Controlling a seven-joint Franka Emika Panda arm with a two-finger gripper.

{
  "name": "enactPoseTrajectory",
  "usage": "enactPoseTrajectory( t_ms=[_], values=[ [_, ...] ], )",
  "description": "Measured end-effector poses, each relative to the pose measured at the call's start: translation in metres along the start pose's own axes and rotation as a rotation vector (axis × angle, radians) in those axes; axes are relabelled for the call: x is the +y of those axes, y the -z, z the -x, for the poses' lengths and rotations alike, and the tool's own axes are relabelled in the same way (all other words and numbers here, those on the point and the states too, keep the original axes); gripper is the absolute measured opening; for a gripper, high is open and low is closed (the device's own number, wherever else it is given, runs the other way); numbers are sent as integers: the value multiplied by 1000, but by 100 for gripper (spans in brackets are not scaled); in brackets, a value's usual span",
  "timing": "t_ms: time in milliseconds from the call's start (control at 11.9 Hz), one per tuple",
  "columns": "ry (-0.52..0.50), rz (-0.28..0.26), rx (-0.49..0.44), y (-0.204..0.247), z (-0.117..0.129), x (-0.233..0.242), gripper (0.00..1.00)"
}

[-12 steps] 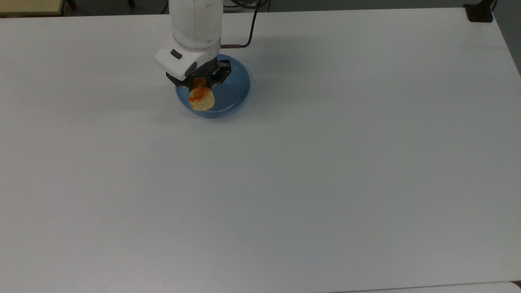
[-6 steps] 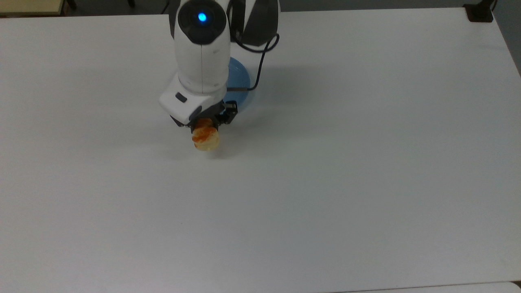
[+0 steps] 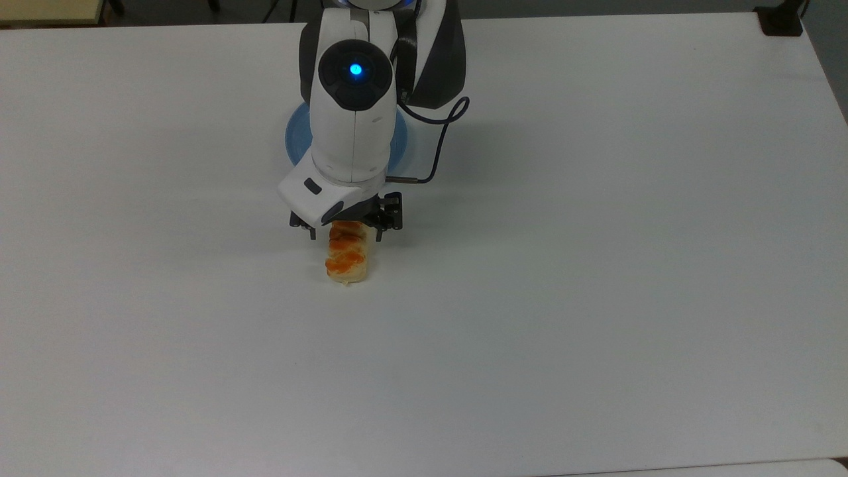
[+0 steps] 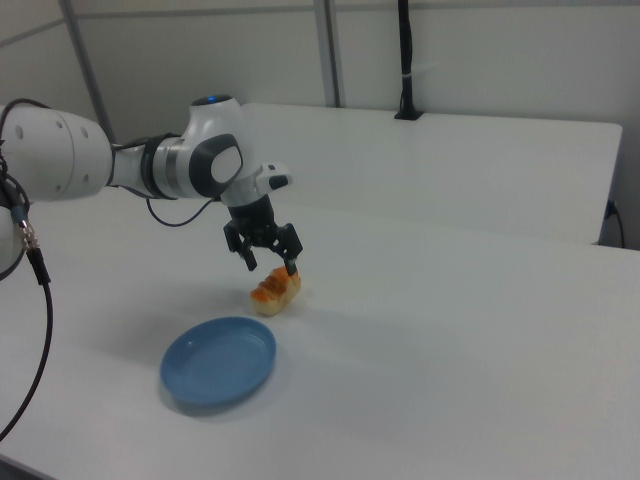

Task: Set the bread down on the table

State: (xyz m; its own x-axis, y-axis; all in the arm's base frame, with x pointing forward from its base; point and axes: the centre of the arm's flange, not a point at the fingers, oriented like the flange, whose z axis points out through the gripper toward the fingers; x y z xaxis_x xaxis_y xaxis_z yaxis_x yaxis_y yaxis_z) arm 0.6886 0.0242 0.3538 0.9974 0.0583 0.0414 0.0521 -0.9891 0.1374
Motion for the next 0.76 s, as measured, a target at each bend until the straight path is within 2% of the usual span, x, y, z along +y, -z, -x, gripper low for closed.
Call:
enactPoseTrajectory(
  t_ms=[168, 253, 421, 505, 589, 758],
  values=[
    [-21, -3, 9, 33, 2, 9, 100],
    [-33, -9, -32, 64, 14, 17, 100],
    [-50, -30, -103, 140, 54, 40, 100],
    [-33, -43, -100, 170, 75, 51, 100],
    [-16, -55, -95, 187, 94, 61, 100],
    [-4, -72, -111, 187, 121, 68, 100]
  ],
)
